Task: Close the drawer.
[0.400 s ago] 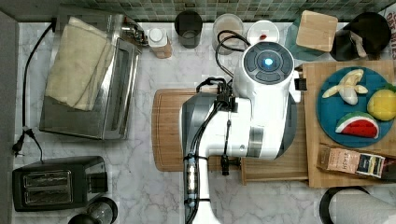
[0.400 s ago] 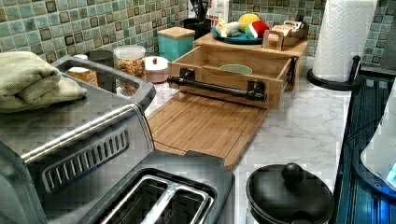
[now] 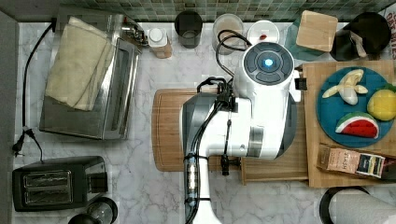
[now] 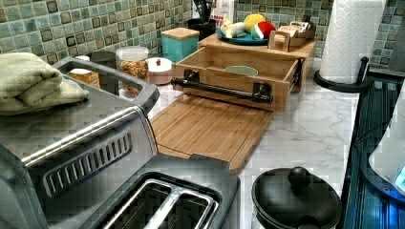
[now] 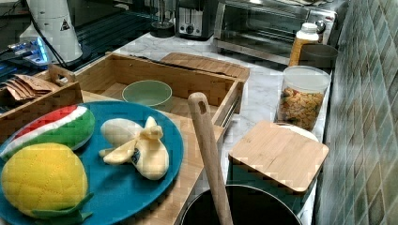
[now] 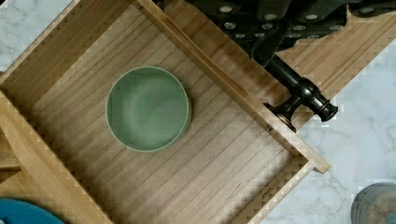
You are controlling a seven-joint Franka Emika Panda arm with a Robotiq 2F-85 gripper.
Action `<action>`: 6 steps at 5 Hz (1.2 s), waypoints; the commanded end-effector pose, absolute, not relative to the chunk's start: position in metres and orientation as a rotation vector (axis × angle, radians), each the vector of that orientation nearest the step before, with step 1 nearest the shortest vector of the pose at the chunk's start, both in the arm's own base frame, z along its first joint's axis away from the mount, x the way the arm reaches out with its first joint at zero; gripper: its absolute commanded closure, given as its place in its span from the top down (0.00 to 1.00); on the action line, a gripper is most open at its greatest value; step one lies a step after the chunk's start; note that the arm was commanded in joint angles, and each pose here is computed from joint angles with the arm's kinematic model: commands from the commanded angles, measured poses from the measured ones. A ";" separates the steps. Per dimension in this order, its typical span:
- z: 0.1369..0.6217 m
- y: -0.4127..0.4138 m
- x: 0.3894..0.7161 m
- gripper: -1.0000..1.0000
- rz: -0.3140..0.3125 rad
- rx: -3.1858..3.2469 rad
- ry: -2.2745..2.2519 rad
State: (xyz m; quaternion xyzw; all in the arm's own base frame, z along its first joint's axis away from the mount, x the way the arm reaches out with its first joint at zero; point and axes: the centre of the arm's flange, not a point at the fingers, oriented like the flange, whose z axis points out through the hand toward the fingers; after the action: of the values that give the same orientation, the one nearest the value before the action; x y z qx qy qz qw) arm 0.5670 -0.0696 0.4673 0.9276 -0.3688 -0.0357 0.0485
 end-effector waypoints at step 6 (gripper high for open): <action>0.417 0.032 0.501 0.00 0.087 3.240 -0.502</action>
State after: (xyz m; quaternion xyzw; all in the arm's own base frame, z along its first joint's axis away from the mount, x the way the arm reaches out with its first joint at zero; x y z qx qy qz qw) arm 0.5055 -0.0193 0.3796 0.9773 -0.2092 -0.0109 -0.0317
